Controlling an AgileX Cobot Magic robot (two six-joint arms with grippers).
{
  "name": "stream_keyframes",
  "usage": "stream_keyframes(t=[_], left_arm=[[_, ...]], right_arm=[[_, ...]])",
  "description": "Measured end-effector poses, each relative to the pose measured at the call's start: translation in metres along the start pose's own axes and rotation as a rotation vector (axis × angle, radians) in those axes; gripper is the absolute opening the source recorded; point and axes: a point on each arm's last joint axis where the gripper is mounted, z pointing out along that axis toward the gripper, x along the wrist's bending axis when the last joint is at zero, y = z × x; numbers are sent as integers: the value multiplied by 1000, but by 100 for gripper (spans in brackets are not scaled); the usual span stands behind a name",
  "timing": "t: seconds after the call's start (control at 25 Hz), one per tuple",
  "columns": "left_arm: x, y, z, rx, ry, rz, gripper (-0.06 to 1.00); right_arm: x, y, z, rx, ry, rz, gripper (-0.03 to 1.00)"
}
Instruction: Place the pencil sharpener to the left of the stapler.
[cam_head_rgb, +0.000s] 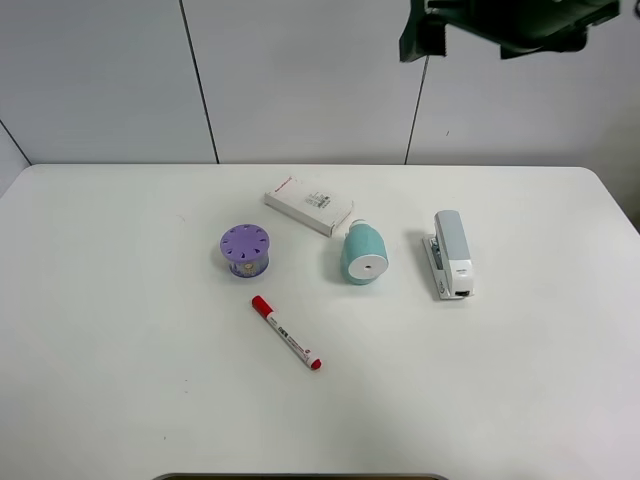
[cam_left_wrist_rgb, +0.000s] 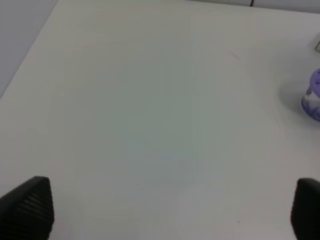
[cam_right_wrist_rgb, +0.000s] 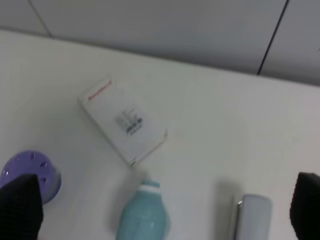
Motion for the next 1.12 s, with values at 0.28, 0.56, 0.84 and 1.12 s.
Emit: stream_keyframes(t=[0.28, 0.56, 0.84, 1.12], left_arm=[[0, 0, 0, 0, 0, 0, 95], [0, 0, 0, 0, 0, 0, 95], [0, 0, 0, 0, 0, 0, 95], [0, 0, 0, 0, 0, 0, 95]], right_arm=[[-19, 4, -73, -155, -72, -45, 99], [-42, -11, -135, -203, -185, -85, 99], [-61, -36, -212, -366, -213, -129, 99], [-76, -64, -259, -438, -276, -139, 99]])
